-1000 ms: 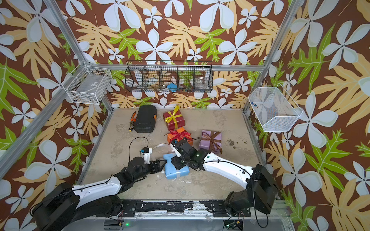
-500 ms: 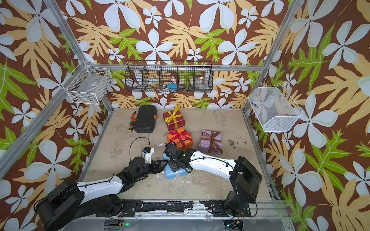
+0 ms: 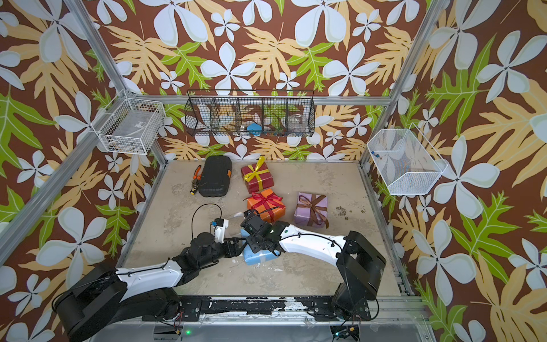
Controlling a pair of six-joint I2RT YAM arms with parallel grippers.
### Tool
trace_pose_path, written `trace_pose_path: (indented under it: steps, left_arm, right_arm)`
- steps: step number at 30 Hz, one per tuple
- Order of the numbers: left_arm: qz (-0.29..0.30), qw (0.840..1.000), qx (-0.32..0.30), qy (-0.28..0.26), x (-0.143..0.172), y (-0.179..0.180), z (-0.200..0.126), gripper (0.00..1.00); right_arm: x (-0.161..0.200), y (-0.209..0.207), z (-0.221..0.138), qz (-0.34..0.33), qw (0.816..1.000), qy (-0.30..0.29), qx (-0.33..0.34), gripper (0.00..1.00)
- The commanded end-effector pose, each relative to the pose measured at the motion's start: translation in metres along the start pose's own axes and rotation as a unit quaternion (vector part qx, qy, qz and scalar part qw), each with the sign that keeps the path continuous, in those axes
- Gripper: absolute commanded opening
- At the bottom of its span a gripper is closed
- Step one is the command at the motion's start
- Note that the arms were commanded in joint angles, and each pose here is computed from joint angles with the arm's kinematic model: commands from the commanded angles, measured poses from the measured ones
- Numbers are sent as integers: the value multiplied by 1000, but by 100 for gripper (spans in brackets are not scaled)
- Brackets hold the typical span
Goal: Untie the ribbon bows on the gift boxes
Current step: Pull the ribbon from the gift box.
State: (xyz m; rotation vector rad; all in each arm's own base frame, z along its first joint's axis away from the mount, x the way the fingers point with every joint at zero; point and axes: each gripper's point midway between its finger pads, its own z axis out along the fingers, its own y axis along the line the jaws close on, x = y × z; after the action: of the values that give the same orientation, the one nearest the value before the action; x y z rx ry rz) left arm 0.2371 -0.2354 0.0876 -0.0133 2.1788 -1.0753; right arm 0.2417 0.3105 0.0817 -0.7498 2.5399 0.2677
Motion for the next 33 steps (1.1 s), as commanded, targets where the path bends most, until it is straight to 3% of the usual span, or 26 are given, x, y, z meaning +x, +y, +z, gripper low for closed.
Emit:
trace_pose_path:
  steps: [1, 6, 12, 21, 27, 33]
  left_arm:
    - [3, 1000, 4, -2, -2, -2, 2, 80]
    - [-3, 1000, -19, 8, 6, 11, 5, 78]
    - [-10, 999, -37, 20, 13, 21, 10, 77]
    - [-16, 997, -53, 48, 25, 31, 18, 74]
    - [-20, 997, -52, 50, 26, 31, 16, 75]
    - [-12, 998, -30, 50, 22, 18, 12, 82]
  right_arm:
    - [39, 6, 3, 17, 996, 73, -56, 0]
    - [29, 20, -8, 53, 985, 41, -161, 0]
    - [25, 37, -21, 86, 954, 26, -287, 0]
    - [7, 51, -56, 124, 879, -22, -459, 0]
    - [-13, 39, -81, 146, 842, -79, -513, 0]
    - [-16, 35, -81, 144, 844, -91, -509, 0]
